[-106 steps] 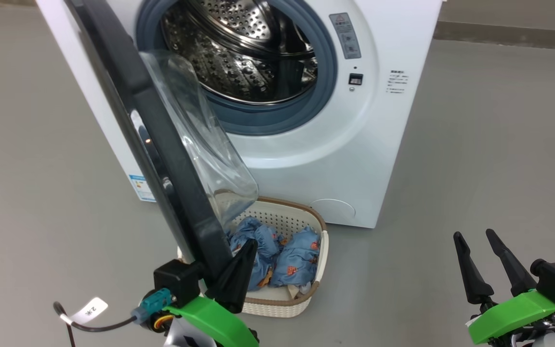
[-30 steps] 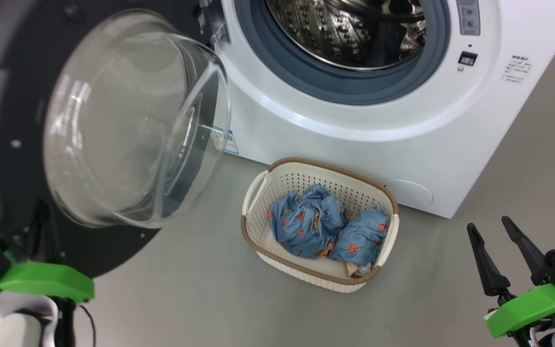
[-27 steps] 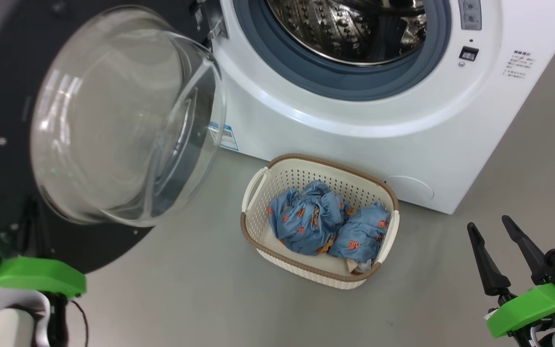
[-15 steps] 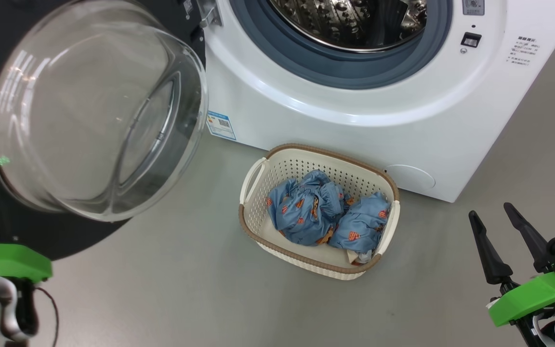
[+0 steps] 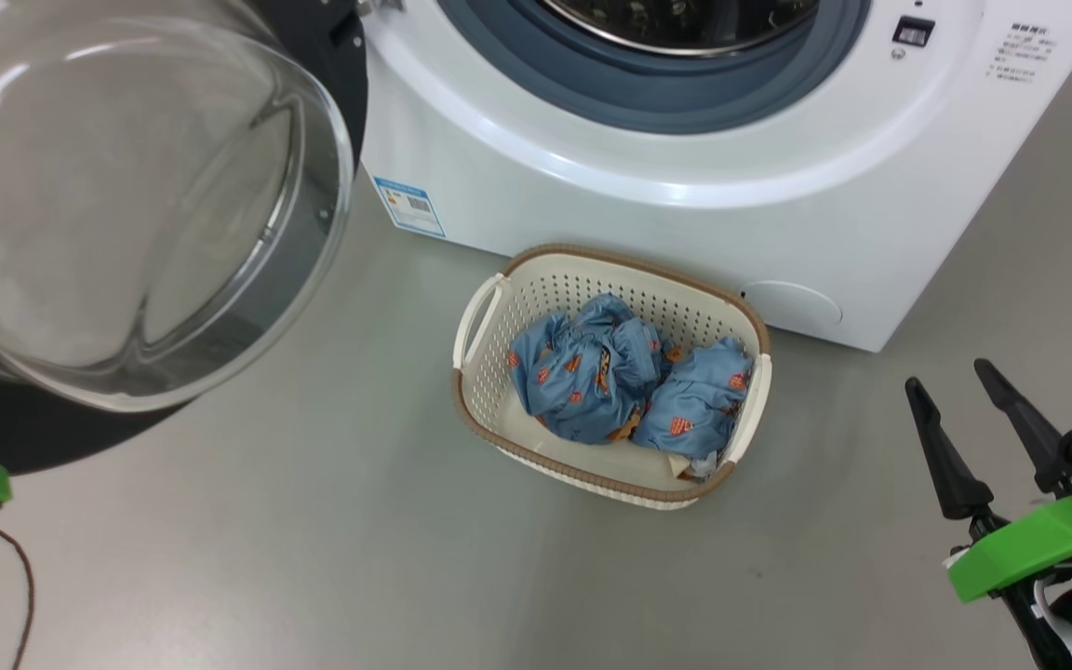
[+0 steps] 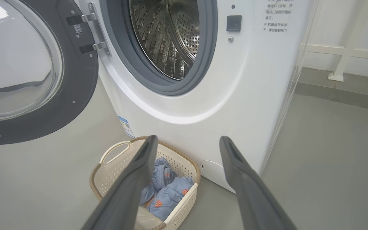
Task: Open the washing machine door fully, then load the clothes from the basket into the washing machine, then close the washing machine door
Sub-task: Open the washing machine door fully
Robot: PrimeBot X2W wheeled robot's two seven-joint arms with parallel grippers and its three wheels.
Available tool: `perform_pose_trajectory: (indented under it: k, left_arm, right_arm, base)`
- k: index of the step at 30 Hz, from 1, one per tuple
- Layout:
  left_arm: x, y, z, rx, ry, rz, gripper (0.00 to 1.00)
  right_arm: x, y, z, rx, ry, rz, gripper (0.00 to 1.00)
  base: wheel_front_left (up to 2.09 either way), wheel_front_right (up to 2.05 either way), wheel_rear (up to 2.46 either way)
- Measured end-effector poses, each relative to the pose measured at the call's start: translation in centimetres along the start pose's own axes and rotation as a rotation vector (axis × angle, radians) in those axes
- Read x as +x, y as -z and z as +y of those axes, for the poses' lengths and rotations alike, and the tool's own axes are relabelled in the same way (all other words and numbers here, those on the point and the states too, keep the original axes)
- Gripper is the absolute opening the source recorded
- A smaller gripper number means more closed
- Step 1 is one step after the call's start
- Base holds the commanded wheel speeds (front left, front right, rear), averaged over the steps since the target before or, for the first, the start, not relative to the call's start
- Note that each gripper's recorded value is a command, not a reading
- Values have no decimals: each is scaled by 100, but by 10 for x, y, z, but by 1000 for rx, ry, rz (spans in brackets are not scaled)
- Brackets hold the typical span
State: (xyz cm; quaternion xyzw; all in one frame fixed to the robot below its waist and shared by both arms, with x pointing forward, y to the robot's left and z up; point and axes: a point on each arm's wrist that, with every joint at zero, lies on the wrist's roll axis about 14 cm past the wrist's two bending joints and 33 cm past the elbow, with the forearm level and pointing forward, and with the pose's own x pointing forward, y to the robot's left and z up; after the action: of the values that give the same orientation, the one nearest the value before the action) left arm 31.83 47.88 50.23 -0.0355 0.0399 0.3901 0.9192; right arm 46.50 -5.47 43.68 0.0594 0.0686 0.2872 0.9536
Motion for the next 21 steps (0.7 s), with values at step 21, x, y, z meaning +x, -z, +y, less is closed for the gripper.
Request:
perform_pose_trajectory:
  k: [21]
  left_arm:
    - [28, -8, 12, 17, -49, 4, 0]
  right_arm:
    - [11, 9, -13, -11, -5, 17, 100]
  base:
    - [0, 0, 0]
